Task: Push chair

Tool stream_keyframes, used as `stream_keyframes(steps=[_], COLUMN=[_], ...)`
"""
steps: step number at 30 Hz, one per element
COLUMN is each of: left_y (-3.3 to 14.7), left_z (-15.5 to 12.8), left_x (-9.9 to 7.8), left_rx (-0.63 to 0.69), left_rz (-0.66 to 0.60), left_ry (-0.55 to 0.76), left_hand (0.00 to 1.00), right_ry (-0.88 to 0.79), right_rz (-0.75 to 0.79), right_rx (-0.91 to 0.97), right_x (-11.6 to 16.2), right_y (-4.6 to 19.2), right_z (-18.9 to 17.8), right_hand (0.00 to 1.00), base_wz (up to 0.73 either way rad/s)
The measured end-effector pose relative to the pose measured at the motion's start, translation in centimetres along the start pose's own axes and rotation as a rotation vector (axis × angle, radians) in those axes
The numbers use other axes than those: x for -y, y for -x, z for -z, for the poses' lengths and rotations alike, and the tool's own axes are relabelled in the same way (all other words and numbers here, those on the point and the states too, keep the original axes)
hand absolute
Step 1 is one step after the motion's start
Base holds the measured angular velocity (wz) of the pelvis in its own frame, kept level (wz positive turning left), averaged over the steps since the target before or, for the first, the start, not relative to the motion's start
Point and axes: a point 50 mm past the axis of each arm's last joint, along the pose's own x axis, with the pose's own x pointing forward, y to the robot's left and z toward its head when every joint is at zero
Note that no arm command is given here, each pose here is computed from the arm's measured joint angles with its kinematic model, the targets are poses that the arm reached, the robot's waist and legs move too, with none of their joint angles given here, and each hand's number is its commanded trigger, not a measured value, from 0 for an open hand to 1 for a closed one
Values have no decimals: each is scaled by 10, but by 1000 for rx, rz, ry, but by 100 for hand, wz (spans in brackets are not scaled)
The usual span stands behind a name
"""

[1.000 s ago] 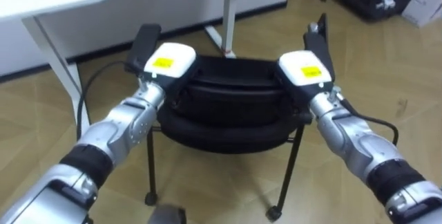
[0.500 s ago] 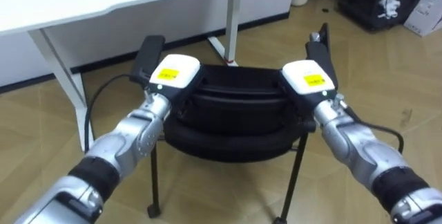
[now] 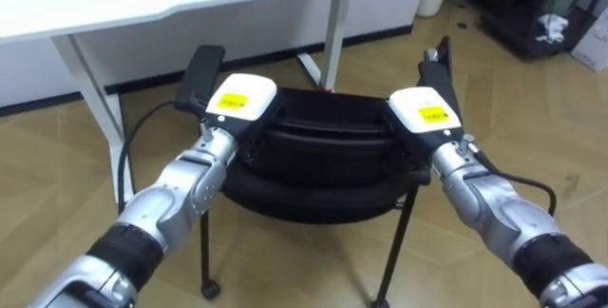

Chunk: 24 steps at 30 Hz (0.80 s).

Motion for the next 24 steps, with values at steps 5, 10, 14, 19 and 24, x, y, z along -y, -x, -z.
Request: stream_keyframes(steps=[5,10,14,19,24], left_y=[2,7,6,0,0], left_z=[3,18,19,17,17], left_x=[4,0,1,-12,-15], left_rx=[-12,-31,-30,-33,-40], left_rz=[14,9,10,-44,-69], left_ry=[-21,-32,-27,-26,-27], left_hand=[100,100,100,100,100], right_ry=[-23,-29,-30,-5,9], right_rz=[-32,-14,-17,5,16], right_rx=[-22,-6,-6,-1,9], right_x=[-11,-11,-11,10,16], right_y=[0,-6,-6,-17,-21], right_z=[-5,-21,-22,-17,-18], right_hand=[100,100,100,100,100], base_wz=[37,14,75,43,19])
